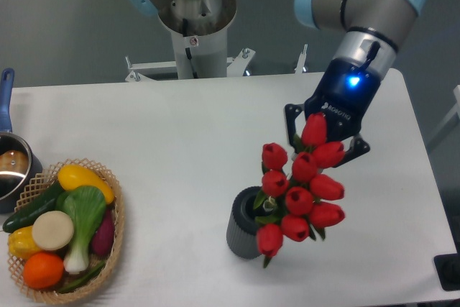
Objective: Pick up the flowers from the vase
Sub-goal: 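Lift the gripped tulips up out of the black vase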
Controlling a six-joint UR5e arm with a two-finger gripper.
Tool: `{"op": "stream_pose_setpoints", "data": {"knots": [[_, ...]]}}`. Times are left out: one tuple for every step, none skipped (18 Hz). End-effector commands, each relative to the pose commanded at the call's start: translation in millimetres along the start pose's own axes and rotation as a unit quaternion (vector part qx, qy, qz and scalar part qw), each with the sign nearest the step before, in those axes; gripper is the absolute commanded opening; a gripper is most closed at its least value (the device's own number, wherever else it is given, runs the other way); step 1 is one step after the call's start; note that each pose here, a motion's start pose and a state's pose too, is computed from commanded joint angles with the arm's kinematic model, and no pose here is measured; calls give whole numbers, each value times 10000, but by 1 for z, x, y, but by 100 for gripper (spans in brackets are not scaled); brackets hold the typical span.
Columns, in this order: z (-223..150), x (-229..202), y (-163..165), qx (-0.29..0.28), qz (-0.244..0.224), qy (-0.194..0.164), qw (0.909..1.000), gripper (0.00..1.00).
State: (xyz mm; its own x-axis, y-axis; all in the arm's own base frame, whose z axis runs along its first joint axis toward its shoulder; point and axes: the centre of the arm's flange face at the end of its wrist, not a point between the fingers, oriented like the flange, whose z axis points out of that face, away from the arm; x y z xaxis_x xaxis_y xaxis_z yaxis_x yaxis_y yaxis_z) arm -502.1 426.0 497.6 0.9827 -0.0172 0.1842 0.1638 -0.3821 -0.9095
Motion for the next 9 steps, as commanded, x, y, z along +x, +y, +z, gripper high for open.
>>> {"op": "stream_pose_setpoints", "data": {"knots": [[-1, 0, -4, 13, -19, -11, 10000, 0], [-2, -1, -7, 28, -46, -15, 10000, 0], [-3, 0, -9, 41, -86, -16, 10000, 0], [-2, -1, -9, 46, -132, -10, 9999, 0], [-2, 0, -9, 66, -140, 14, 9999, 0], [0, 0, -9, 70, -149, 41, 9999, 0], [1, 1, -9, 66, -183, 51, 9998, 0], [2, 3, -10, 70, -217, 69, 9997, 0], [2, 4, -11, 76, -261, 80, 9996, 0]]}}
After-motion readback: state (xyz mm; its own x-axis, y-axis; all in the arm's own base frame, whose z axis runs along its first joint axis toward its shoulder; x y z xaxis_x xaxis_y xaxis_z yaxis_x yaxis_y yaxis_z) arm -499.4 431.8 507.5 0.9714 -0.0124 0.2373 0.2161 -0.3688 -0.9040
